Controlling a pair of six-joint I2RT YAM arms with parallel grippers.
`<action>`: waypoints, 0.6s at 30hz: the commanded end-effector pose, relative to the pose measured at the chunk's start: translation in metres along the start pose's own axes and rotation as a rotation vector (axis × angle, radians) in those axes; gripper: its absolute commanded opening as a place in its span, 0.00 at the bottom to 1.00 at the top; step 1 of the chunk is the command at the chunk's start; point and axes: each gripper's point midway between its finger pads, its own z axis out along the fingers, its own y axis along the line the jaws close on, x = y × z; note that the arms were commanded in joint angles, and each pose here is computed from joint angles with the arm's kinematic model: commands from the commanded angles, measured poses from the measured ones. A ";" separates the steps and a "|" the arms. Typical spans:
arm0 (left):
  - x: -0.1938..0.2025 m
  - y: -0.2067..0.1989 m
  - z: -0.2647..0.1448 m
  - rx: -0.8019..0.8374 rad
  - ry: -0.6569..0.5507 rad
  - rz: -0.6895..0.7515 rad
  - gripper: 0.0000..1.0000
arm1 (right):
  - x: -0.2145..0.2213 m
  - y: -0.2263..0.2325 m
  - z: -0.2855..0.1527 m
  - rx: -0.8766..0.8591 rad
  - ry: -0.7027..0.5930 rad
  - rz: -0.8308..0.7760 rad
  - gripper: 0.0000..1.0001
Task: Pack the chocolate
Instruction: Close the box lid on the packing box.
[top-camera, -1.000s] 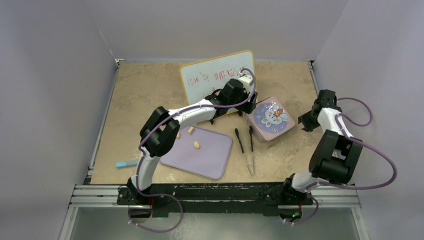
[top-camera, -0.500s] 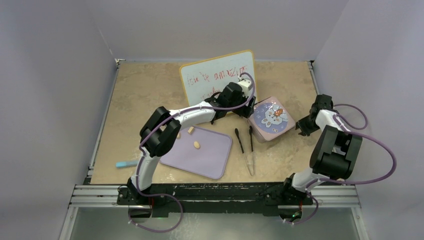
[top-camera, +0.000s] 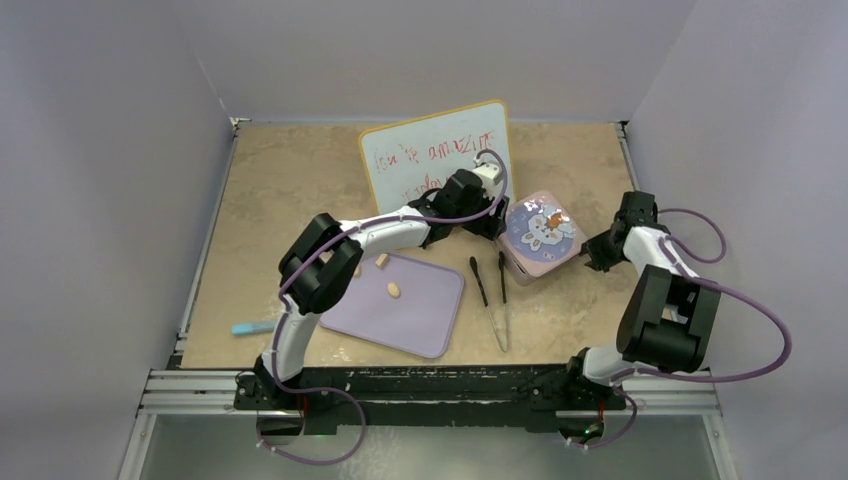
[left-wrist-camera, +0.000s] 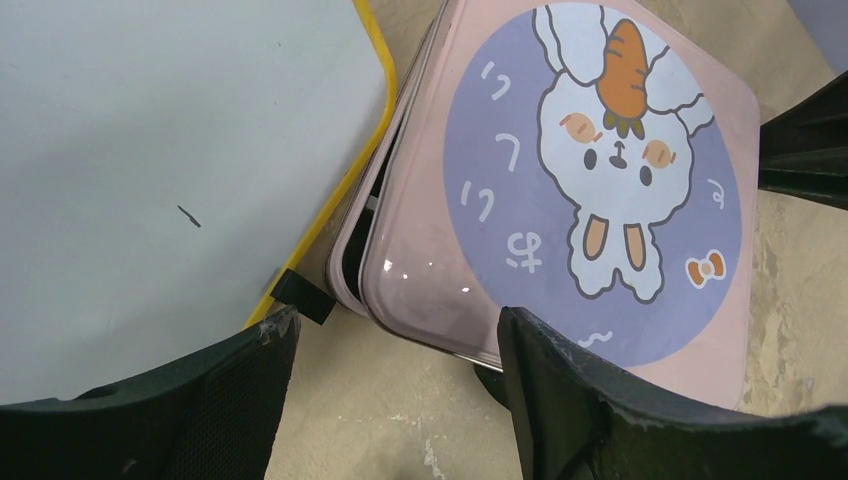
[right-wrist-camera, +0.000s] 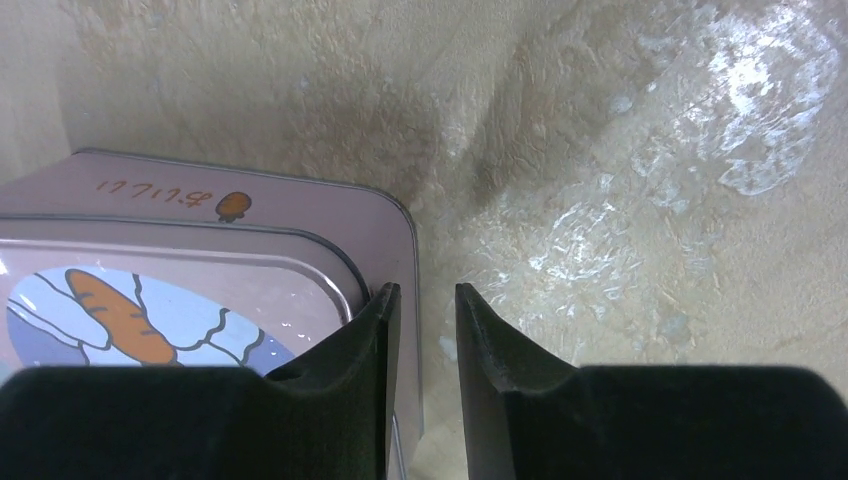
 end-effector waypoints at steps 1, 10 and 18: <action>-0.043 -0.013 -0.020 0.033 -0.107 -0.012 0.71 | 0.001 0.008 -0.009 -0.039 -0.012 0.041 0.29; -0.041 -0.012 -0.017 0.029 -0.100 -0.010 0.70 | 0.015 0.014 -0.015 -0.083 0.017 0.040 0.28; -0.046 -0.012 -0.021 0.022 -0.107 -0.015 0.70 | 0.018 0.002 -0.028 -0.043 -0.006 0.047 0.29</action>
